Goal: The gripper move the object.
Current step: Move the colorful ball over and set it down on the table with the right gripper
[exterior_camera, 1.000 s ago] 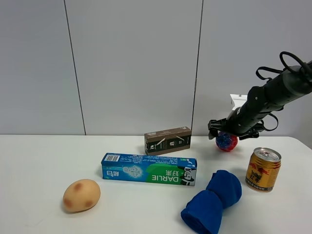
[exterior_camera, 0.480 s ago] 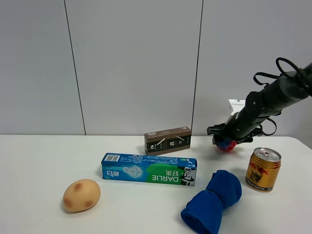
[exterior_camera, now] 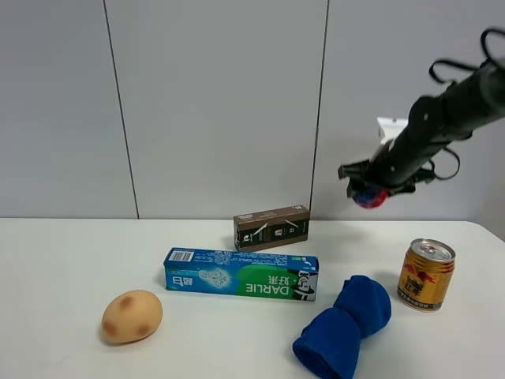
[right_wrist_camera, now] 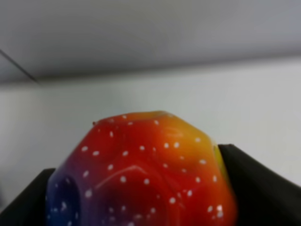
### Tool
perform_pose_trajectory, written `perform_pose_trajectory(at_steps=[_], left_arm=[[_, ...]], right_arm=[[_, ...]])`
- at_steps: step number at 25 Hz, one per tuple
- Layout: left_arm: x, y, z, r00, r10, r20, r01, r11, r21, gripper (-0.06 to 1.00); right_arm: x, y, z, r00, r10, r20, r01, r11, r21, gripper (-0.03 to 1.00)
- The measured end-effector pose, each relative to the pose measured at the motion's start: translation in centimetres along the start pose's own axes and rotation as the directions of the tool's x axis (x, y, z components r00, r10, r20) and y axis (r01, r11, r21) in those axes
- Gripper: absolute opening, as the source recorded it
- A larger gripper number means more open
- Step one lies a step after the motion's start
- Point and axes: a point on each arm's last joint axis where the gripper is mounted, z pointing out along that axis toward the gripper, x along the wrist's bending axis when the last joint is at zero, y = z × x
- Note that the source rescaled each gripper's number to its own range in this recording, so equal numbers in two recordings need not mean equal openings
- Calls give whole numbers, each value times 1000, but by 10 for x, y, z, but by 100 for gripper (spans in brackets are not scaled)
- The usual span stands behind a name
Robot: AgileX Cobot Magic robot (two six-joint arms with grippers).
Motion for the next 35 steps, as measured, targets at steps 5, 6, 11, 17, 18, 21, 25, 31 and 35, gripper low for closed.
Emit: perform_pose_trajectory(at_steps=[5, 6, 11, 17, 18, 21, 25, 31, 35], left_arm=[[0, 0, 0, 1000, 0, 0, 0, 1000, 0, 100], [0, 0, 0, 1000, 0, 0, 0, 1000, 0, 100], [0, 0, 0, 1000, 0, 0, 0, 1000, 0, 100], [0, 0, 0, 1000, 0, 0, 0, 1000, 0, 100], [0, 0, 0, 1000, 0, 0, 0, 1000, 0, 100], [0, 0, 0, 1000, 0, 0, 0, 1000, 0, 100], [0, 0, 0, 1000, 0, 0, 0, 1000, 0, 100], [0, 0, 0, 1000, 0, 0, 0, 1000, 0, 100], [0, 0, 0, 1000, 0, 0, 0, 1000, 0, 100]], right_arm=[[47, 51, -92, 960, -275, -51, 264, 951, -160, 2], [62, 58, -113, 936, -347, -66, 328, 923, -200, 2], [164, 64, -186, 754, -620, -218, 513, 762, -395, 2], [267, 61, -190, 600, -711, -367, 540, 698, -470, 2], [282, 59, -186, 577, -720, -384, 545, 690, -475, 2], [316, 54, -163, 544, -728, -416, 549, 685, -479, 2], [343, 39, -119, 561, -696, -449, 528, 718, -454, 2], [354, -12, -42, 584, -663, -468, 587, 743, -321, 2], [357, -32, -18, 593, -640, -488, 585, 759, -285, 2]])
